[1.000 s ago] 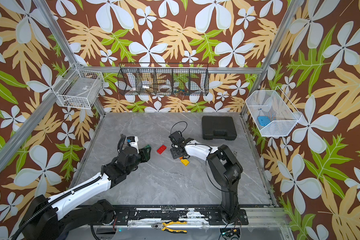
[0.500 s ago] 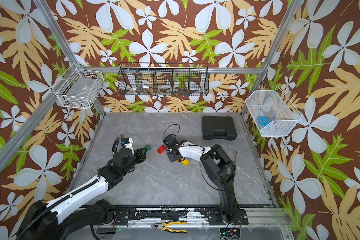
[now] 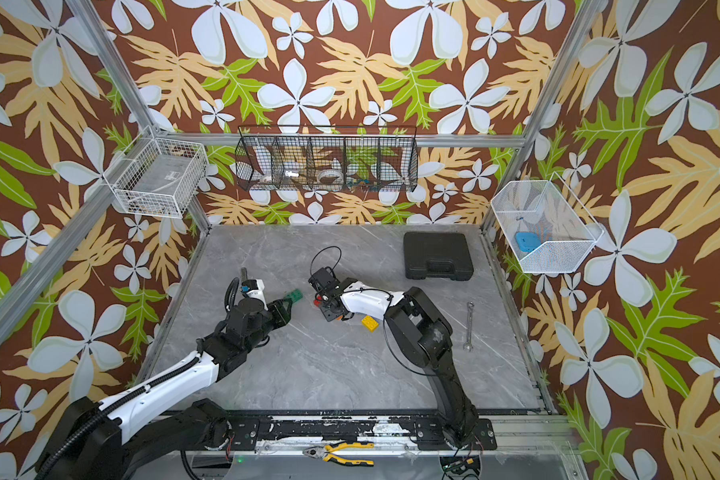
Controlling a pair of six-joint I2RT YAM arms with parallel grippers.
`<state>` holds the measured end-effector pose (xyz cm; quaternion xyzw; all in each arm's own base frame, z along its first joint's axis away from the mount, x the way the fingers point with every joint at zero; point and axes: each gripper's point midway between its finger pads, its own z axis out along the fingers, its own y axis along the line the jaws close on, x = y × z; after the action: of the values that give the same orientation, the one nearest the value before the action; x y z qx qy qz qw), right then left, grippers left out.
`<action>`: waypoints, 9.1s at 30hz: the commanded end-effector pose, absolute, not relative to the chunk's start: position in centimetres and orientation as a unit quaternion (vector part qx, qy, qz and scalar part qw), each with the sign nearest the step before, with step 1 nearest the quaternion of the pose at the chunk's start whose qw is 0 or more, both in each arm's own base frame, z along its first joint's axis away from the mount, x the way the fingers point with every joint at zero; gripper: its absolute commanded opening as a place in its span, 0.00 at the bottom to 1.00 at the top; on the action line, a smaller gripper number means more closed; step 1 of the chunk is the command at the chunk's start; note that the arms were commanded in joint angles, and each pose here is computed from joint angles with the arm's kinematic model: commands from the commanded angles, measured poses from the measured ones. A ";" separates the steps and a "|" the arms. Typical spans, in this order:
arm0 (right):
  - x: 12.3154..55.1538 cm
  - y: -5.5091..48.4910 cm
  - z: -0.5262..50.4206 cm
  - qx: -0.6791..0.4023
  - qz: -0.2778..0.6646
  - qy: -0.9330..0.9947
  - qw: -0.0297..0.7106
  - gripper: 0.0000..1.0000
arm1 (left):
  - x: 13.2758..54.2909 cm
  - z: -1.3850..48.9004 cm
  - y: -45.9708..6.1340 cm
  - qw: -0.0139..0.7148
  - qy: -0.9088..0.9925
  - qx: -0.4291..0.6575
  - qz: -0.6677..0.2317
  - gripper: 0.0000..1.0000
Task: Assemble a rectangle with lego
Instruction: Adjust the lego brick at the center of the board, then pick up the lego brick from the center of the board, then place the lego brick at the center of the board, then move the lego brick at the center of the board, then pick up the lego brick from the center of the board.
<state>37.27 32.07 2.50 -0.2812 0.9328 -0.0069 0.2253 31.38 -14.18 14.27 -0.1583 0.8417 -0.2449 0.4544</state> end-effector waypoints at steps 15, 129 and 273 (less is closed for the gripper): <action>29.5 19.8 5.3 -0.222 0.005 0.958 0.178 0.71 | 33.1 11.6 -19.6 0.381 0.860 -0.116 -0.318 0.54; 30.2 29.1 3.0 -0.181 0.045 0.969 0.163 0.55 | 33.2 10.5 -15.7 0.415 0.855 -0.150 -0.275 0.48; 32.1 14.3 6.3 0.029 0.065 0.984 0.165 0.30 | 31.2 16.4 -29.8 0.407 0.873 0.116 -0.241 0.58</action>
<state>31.88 14.61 6.21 -0.0207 0.9881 0.0301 0.1494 32.67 -27.40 18.30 0.0290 0.8521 -0.2785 0.4422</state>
